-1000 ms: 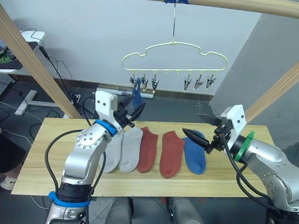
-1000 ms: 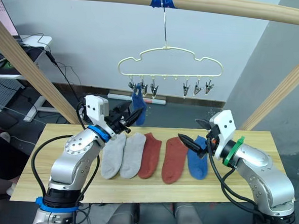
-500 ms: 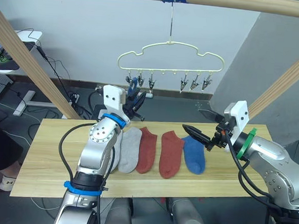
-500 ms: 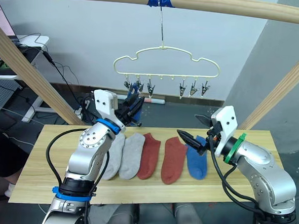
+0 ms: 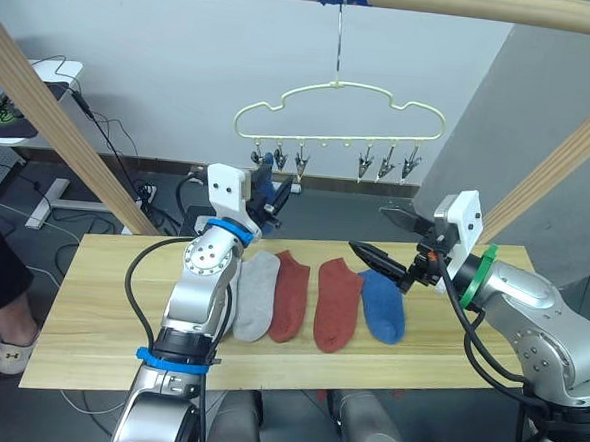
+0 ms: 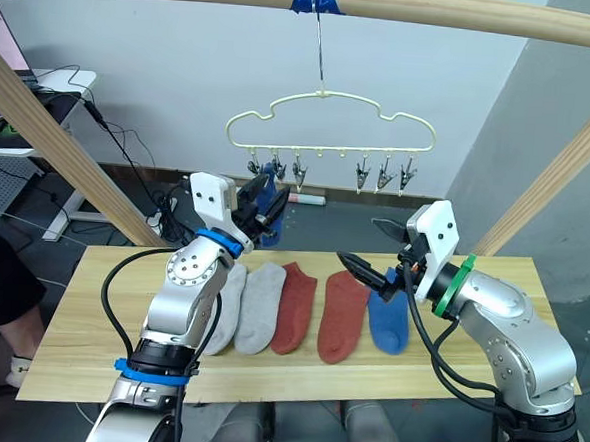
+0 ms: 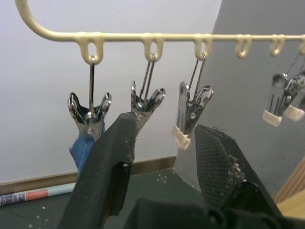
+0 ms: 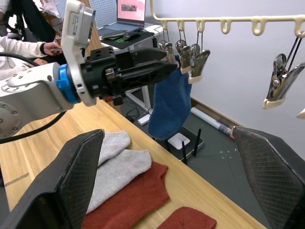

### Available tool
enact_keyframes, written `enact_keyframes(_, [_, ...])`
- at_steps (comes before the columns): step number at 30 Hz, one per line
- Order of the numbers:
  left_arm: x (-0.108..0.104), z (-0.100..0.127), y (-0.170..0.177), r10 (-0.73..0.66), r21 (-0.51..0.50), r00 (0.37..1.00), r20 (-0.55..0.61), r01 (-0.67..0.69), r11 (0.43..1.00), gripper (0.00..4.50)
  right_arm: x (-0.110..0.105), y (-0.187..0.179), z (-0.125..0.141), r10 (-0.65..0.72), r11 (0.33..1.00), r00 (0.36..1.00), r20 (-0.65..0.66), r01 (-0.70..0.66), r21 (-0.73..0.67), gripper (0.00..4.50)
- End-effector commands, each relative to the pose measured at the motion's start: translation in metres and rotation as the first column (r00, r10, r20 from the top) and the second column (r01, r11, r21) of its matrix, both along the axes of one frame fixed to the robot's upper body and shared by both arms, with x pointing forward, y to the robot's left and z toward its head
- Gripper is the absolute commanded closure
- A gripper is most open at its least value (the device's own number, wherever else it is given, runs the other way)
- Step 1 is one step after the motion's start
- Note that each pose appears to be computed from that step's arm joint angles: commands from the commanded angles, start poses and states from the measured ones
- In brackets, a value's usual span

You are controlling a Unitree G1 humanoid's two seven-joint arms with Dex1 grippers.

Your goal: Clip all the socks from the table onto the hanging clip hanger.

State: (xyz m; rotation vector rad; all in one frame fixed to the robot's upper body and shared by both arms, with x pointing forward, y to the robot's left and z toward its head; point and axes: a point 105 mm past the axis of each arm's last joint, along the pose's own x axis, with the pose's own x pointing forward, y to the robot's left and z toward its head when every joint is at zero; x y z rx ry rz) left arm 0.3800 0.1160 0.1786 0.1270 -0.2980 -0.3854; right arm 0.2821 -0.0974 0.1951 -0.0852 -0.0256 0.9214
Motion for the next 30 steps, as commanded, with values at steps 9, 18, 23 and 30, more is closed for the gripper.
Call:
enact_keyframes(9, [0.009, 0.013, 0.003, 0.028, -0.031, 0.998, 0.049, -0.026, 0.999, 2.33, -0.006, 0.008, 0.022, 0.035, 0.999, 0.996, 0.085, -0.036, 0.015, 0.0])
enact_keyframes(18, [0.018, 0.017, 0.006, 0.057, -0.022, 0.996, 0.073, -0.055, 0.998, 2.33, -0.009, 0.011, 0.027, 0.056, 0.998, 0.993, 0.101, -0.058, 0.012, 0.0])
enact_keyframes(23, [0.02, 0.018, 0.007, 0.07, -0.017, 0.994, 0.087, -0.068, 0.998, 2.33, -0.012, 0.016, 0.033, 0.075, 0.997, 0.99, 0.122, -0.078, 0.019, 0.0])
enact_keyframes(30, [0.024, 0.023, 0.007, 0.091, -0.008, 0.989, 0.117, -0.091, 0.996, 2.33, -0.013, 0.018, 0.035, 0.078, 0.996, 0.989, 0.124, -0.082, 0.022, 0.0])
